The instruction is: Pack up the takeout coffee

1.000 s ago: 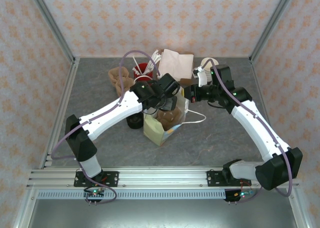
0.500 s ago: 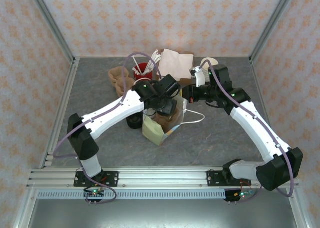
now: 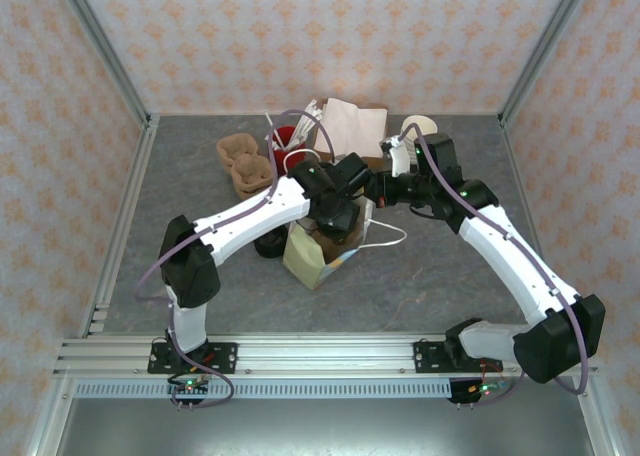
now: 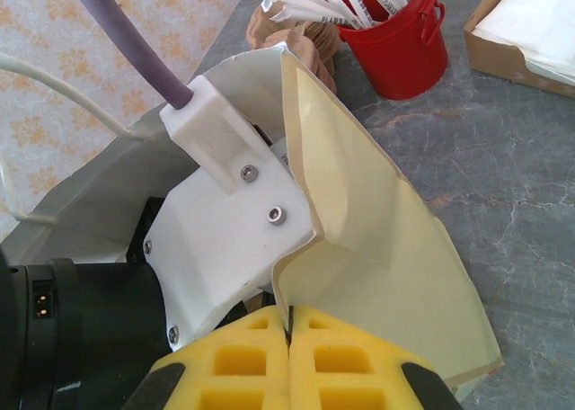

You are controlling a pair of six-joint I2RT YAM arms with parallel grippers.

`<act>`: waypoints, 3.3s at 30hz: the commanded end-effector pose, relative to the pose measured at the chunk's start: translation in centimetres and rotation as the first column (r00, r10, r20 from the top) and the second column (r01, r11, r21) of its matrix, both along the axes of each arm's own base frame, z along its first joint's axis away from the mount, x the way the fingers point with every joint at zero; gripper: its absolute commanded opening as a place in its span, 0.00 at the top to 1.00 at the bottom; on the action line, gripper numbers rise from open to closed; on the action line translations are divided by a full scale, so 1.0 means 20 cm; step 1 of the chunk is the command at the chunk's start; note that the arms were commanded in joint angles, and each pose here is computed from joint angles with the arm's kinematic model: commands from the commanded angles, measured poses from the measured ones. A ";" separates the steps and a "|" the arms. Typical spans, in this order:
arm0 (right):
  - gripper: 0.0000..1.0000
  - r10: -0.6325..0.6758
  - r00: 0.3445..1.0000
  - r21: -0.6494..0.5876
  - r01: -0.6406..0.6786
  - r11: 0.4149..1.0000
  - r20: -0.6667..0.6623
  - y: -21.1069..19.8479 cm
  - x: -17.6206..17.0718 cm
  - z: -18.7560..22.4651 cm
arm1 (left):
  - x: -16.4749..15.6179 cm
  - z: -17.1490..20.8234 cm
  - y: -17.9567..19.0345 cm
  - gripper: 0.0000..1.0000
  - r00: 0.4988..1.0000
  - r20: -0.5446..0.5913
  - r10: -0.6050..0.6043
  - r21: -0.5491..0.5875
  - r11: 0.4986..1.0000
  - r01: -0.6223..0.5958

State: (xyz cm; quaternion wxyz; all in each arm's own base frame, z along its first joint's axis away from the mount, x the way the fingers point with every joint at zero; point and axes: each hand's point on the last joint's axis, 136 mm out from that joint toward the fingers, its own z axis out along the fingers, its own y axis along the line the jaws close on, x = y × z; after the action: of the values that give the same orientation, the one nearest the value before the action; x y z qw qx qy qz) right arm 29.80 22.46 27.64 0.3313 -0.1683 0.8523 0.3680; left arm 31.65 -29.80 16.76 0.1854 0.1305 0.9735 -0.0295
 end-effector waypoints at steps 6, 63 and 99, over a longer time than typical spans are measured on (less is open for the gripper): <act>1.00 -0.037 0.999 0.058 0.037 0.998 0.001 0.00 0.03 0.02 | 0.06 -0.06 0.01 0.40 1.000 -0.007 0.006 0.052 0.999 -0.006; 0.36 -0.336 0.937 0.067 0.343 0.937 -0.096 -0.27 0.07 0.12 | 0.26 0.20 -0.20 0.11 1.000 0.014 -0.002 -0.147 0.989 0.004; 0.46 -0.423 0.887 -0.200 0.388 0.900 -0.184 -0.35 0.11 -0.16 | 0.07 0.71 -0.03 0.13 0.991 0.087 0.106 -0.340 0.938 -0.070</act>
State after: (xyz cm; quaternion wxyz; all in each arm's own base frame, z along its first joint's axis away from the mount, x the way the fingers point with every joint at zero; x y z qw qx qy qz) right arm 31.41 18.84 29.51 0.3253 -0.0132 0.8812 0.3427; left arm 35.24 -31.27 23.59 0.2080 0.0664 0.9703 -0.1044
